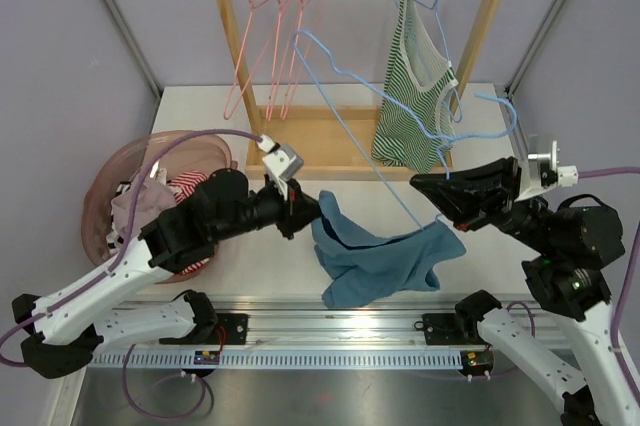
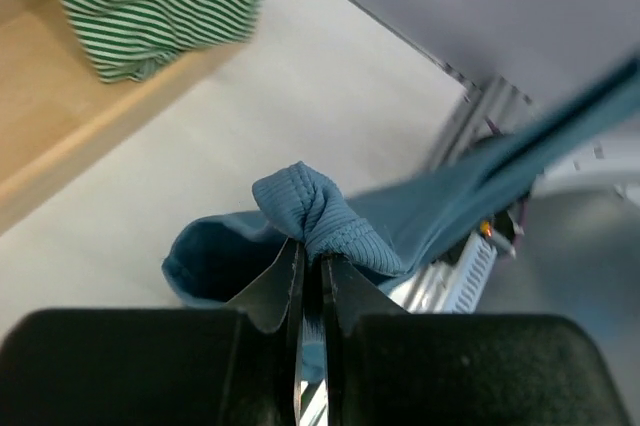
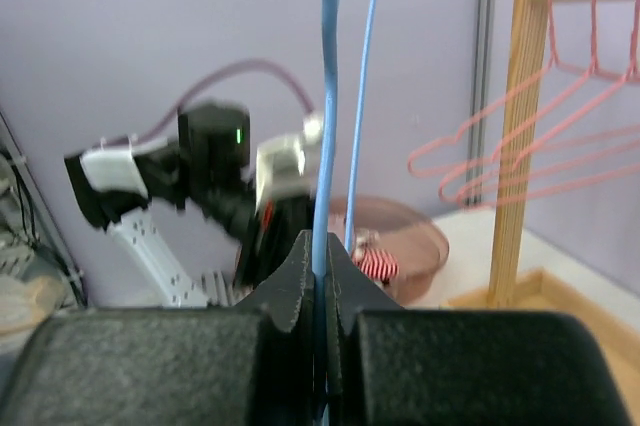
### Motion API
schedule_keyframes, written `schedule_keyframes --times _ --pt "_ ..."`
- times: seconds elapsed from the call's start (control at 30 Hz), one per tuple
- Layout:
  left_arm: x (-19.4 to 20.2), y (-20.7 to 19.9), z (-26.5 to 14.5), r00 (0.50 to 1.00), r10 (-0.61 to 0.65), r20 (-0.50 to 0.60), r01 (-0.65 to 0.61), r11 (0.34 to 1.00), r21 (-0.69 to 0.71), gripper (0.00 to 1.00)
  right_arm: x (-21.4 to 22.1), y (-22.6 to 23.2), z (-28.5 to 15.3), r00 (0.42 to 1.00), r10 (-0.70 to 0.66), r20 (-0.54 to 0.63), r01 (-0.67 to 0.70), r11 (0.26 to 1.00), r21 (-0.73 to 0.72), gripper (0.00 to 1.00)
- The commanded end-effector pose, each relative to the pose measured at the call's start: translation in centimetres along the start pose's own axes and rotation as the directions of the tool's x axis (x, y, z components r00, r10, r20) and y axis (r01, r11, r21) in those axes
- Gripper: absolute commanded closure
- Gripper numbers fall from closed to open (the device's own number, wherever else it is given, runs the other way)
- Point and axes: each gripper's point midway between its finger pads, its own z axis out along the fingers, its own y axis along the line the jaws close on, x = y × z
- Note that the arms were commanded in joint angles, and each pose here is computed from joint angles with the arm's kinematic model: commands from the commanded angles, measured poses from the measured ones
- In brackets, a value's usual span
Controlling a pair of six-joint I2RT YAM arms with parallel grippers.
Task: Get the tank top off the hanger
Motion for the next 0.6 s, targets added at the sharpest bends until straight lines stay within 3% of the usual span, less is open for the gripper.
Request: schedule_keyframes --times 0.0,0.07,0.1,0.2,0.27,0.33,0.37,0.4,0.5,0.57 --pt "3.8 -3.1 0.0 0.995 0.082 -0.065 -0.067 0.975 0.211 1.00 -7.9 2.4 1.2 0.944 -0.042 0.326 0.083 0.990 -0.112 1.00" --pt "5.5 -2.3 0.1 0.993 0.062 -0.095 -0.046 0.985 0.164 1.00 -10.0 1.1 1.1 0.905 -0.059 0.421 0.080 0.996 -0.033 1.00" --pt "6.3 -0.7 0.2 0.994 0.025 -0.103 -0.018 0.997 0.070 1.00 -11.1 0.6 0.9 0.891 -0.104 0.442 0.105 0.994 0.021 1.00" --pt "7.1 2.1 -0.3 0.995 -0.007 -0.100 -0.001 0.997 -0.083 1.00 -10.2 -3.7 0.7 0.909 -0.164 0.383 0.074 0.968 0.240 1.00" --pt "7.5 3.1 -0.7 0.994 -0.037 -0.106 0.021 0.989 -0.146 1.00 -7.7 -5.5 0.4 0.919 -0.163 0.359 0.054 0.954 0.295 1.00" --pt "6.8 4.5 -1.4 0.995 -0.068 -0.068 0.049 0.969 -0.240 1.00 -7.4 -5.3 -0.3 0.896 -0.185 0.404 0.067 0.955 0.288 1.00" --pt "6.9 5.1 -1.8 0.995 -0.078 -0.068 0.056 0.960 -0.275 1.00 -4.5 -6.4 -0.3 0.909 -0.169 0.382 0.057 0.956 0.289 1.00" --pt "6.5 5.9 -2.1 0.995 -0.095 -0.039 0.078 0.943 -0.323 1.00 -6.2 -4.6 -1.5 0.848 -0.187 0.496 0.076 0.969 0.235 1.00" --pt "6.1 6.6 -3.0 0.992 -0.127 0.012 0.122 0.924 -0.361 1.00 -3.4 -4.3 -2.4 0.810 -0.165 0.563 0.081 0.982 0.172 1.00" --pt "6.1 6.7 -3.4 0.991 -0.130 0.021 0.128 0.920 -0.370 1.00 -3.6 -4.7 -1.6 0.854 -0.149 0.499 0.059 0.980 0.191 1.00"
